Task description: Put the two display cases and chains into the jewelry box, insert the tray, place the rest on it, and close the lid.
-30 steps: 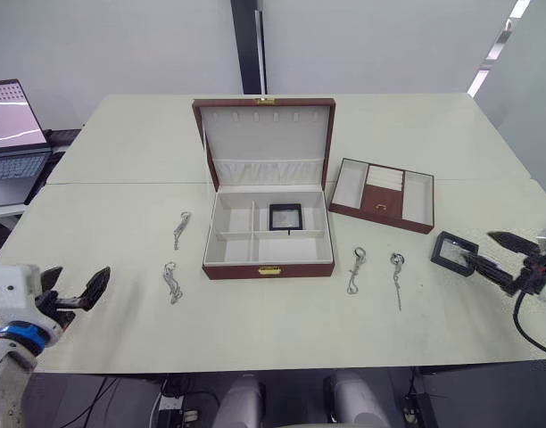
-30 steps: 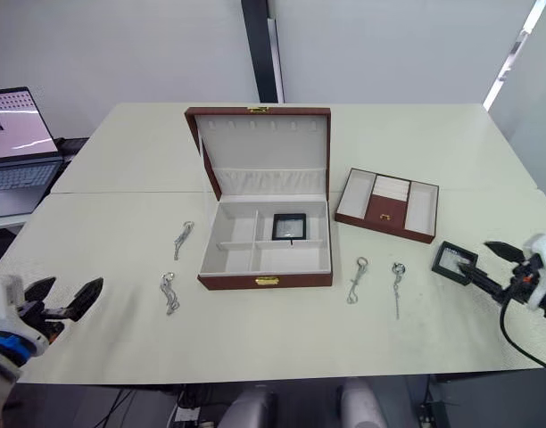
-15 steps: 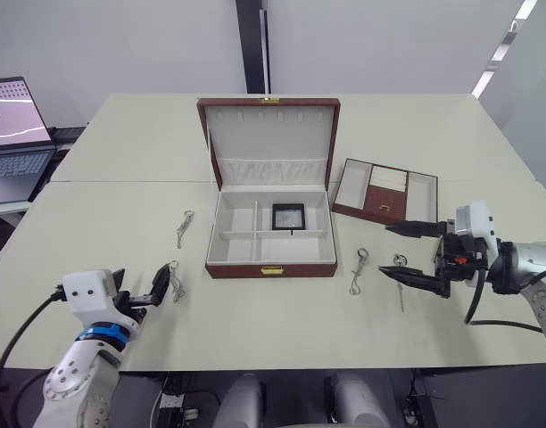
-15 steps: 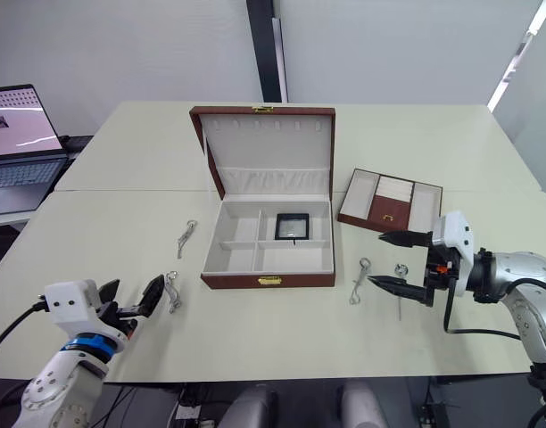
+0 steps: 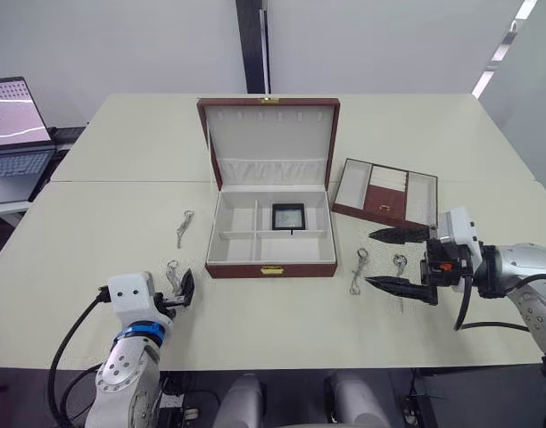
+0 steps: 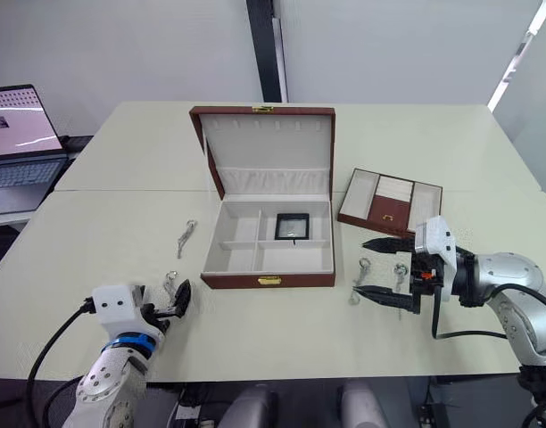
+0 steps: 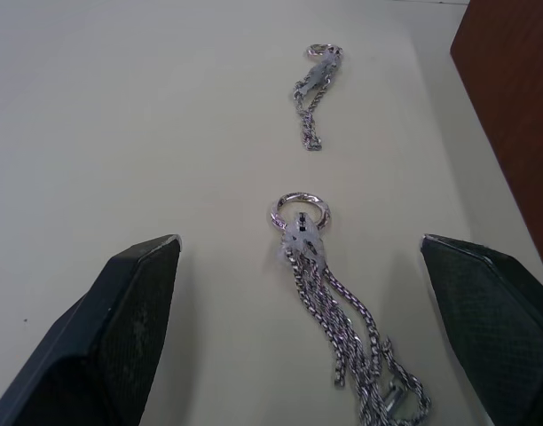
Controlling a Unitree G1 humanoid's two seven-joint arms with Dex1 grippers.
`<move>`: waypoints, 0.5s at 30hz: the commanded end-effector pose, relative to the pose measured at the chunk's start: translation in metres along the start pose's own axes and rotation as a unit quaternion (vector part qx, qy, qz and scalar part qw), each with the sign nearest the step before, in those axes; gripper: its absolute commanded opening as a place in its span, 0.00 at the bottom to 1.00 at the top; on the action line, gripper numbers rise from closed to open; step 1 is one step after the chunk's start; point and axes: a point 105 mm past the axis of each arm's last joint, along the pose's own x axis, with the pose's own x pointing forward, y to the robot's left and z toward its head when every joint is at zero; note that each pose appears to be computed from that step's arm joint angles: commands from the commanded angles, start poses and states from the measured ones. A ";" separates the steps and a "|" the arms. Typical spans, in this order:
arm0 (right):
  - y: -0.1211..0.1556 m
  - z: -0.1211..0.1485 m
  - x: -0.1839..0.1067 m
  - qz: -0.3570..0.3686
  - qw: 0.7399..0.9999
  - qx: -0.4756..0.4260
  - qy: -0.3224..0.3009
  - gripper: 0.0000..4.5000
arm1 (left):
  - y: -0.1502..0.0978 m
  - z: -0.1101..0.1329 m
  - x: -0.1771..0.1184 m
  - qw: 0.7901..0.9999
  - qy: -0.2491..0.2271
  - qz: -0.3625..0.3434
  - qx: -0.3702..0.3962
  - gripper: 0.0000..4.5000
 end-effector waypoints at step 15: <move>0.002 0.004 0.001 -0.004 1.000 -0.019 -0.007 1.00 | -0.004 -0.028 -0.008 0.997 0.077 -0.008 0.029 1.00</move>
